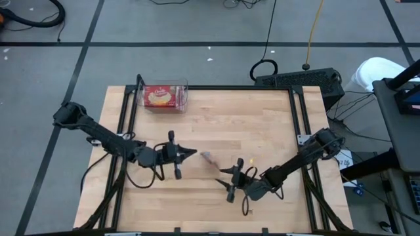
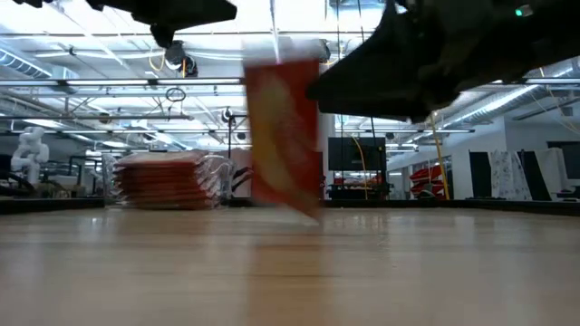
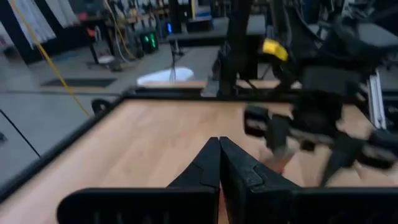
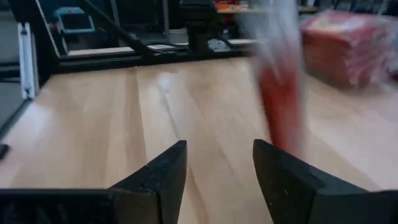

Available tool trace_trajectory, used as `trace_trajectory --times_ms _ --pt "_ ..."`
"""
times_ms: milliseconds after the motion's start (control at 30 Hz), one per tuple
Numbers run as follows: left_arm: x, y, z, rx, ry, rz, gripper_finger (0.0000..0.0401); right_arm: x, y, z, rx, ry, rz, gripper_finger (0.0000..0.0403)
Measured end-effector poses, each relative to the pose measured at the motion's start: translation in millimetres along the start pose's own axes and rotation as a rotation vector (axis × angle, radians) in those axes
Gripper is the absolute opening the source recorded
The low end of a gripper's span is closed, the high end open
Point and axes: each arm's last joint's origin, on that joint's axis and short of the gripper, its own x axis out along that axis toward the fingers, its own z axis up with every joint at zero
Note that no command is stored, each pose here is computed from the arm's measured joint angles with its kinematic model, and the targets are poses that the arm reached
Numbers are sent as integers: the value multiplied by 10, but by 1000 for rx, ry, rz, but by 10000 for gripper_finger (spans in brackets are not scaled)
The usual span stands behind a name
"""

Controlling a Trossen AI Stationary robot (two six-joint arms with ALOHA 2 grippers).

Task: Sort popcorn bags into baskets
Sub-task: Put the red popcorn bag into the transparent bin

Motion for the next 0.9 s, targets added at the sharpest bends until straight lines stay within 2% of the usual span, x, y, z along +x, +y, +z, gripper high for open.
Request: trace_trajectory --times_ms 267,500,700,767,900 --pt "42 57 20 -18 -18 22 4 112 -38 -67 -122 -24 -203 196" --pt "127 7 -174 -46 78 27 18 112 -57 -102 -275 19 -210 196" --pt "249 -72 -430 -22 166 36 20 91 -108 -124 -518 91 -242 190" --pt "276 -89 -494 -21 187 39 20 47 -159 -56 -578 135 -241 184" --pt "342 -81 -596 -30 215 59 21 -2 -399 174 -620 295 -116 170"
